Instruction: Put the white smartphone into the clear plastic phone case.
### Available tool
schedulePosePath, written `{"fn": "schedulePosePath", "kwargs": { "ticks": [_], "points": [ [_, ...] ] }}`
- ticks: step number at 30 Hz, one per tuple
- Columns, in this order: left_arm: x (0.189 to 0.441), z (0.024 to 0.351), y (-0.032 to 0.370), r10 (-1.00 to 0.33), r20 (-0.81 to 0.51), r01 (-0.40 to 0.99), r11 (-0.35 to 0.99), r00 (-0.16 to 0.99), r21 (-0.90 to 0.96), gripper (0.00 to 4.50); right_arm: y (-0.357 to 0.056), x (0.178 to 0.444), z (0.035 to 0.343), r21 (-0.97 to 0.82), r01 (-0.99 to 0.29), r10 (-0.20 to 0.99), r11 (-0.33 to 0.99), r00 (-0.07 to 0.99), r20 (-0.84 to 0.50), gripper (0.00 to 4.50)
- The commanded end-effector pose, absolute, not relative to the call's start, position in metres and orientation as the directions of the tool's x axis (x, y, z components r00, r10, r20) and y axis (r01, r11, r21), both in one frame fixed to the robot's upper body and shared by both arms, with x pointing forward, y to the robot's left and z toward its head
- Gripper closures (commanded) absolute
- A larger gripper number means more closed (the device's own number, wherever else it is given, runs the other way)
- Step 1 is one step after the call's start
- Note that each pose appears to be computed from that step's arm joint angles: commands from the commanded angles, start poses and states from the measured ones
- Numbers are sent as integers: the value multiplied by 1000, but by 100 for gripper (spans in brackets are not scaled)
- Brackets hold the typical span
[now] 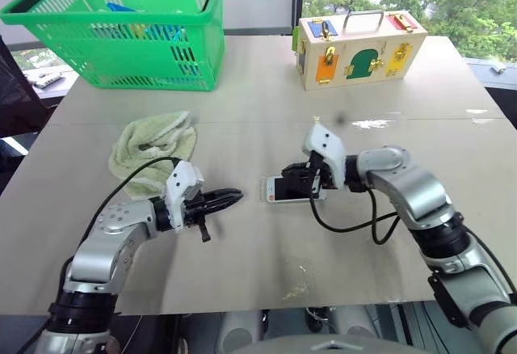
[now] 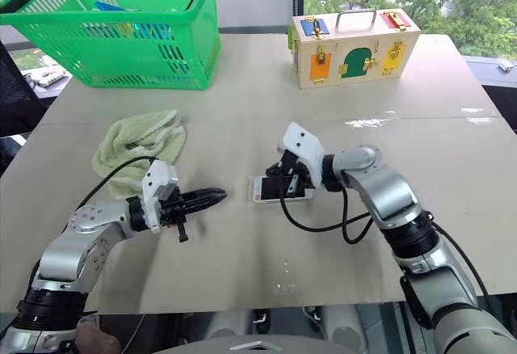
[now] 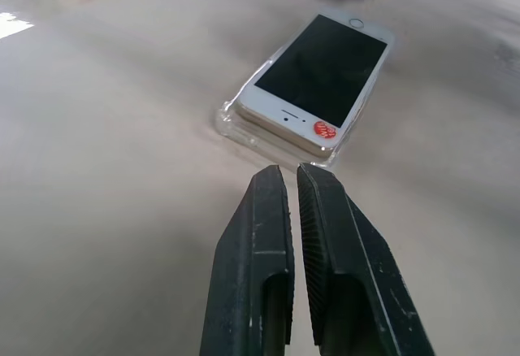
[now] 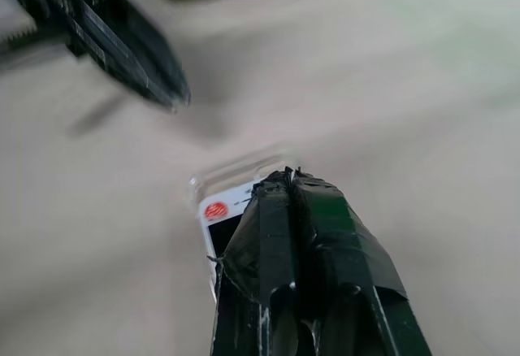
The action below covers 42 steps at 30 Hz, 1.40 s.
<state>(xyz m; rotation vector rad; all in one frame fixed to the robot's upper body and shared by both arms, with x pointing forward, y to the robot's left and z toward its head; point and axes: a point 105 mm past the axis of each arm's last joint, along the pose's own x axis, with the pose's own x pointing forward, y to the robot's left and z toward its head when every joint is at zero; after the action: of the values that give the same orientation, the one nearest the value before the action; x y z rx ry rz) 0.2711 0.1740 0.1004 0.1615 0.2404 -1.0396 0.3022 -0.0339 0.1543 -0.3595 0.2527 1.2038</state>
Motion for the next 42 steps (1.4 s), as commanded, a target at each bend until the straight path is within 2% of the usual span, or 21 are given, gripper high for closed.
{"fn": "schedulePosePath", "kwargs": {
  "ticks": [1,7,12,26,36,42],
  "points": [
    [276,97,173,-820,-299,863,504,489,31,423,-54,296,161,-190,-901,822,391,434,-367,450],
    [287,86,173,-791,-348,849,527,504,34,423,-93,297,152,-240,-799,698,552,600,-392,450],
    [291,81,166,-803,-364,866,500,472,20,423,-105,299,148,-267,-766,649,584,639,-413,450],
    [298,78,137,-840,-383,919,389,384,68,423,-104,299,128,-305,-783,602,542,615,-510,450],
    [300,76,131,-848,-381,927,367,367,78,423,-121,299,134,-330,-755,536,567,642,-549,450],
    [297,77,127,-858,-379,936,342,347,84,423,-110,294,126,-312,-801,550,512,584,-597,450]
  ]
}}
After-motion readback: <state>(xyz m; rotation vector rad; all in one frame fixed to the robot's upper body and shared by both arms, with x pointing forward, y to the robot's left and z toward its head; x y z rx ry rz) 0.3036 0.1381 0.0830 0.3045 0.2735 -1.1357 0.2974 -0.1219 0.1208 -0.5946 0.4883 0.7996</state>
